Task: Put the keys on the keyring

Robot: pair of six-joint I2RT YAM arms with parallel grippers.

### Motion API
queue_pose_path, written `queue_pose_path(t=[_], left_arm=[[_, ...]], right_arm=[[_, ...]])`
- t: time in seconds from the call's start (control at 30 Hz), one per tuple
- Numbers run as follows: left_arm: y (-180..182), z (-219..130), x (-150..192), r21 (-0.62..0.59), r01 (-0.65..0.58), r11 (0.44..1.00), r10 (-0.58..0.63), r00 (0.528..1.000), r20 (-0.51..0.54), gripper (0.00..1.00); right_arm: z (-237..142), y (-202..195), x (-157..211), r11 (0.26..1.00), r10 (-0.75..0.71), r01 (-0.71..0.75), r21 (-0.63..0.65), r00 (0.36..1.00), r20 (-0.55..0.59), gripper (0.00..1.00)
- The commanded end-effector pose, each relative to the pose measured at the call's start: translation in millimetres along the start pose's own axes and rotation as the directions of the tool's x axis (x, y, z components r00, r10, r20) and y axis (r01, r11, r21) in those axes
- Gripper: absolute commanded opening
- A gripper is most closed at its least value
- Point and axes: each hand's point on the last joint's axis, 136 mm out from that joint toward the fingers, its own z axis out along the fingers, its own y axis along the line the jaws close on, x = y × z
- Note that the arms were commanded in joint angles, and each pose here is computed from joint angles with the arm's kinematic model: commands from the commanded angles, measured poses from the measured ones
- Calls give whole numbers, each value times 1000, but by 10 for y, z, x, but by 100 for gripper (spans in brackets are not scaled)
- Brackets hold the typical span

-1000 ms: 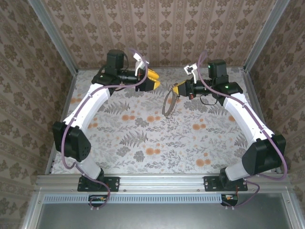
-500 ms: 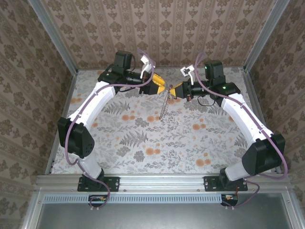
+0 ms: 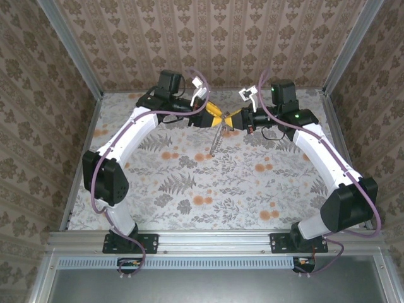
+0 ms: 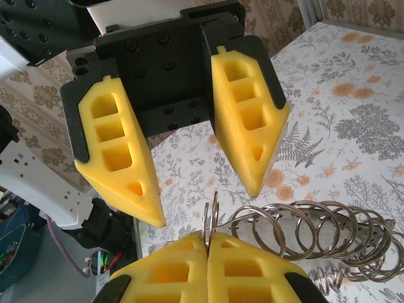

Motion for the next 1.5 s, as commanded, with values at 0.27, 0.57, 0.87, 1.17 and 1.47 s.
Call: queue_pose_path(t=[0.27, 0.57, 0.87, 1.17, 1.47], left_arm=[[-48, 74, -107, 54, -46, 997, 46, 999, 13, 39], [-37, 102, -78, 73, -35, 997, 35, 999, 10, 26], [-87, 110, -97, 88, -42, 995, 40, 999, 17, 0], [-147, 38, -305, 8, -99, 995, 98, 991, 91, 0], [-267, -14, -429, -33, -132, 991, 135, 981, 141, 0]], right_arm=[[15, 94, -90, 998, -39, 40, -48, 999, 21, 0], [28, 72, -75, 998, -38, 38, -45, 999, 18, 0], [13, 74, -85, 999, -33, 34, -42, 999, 25, 0], [-136, 92, -102, 999, -6, 10, -43, 996, 84, 38], [-195, 82, -27, 999, 19, -15, -36, 993, 118, 43]])
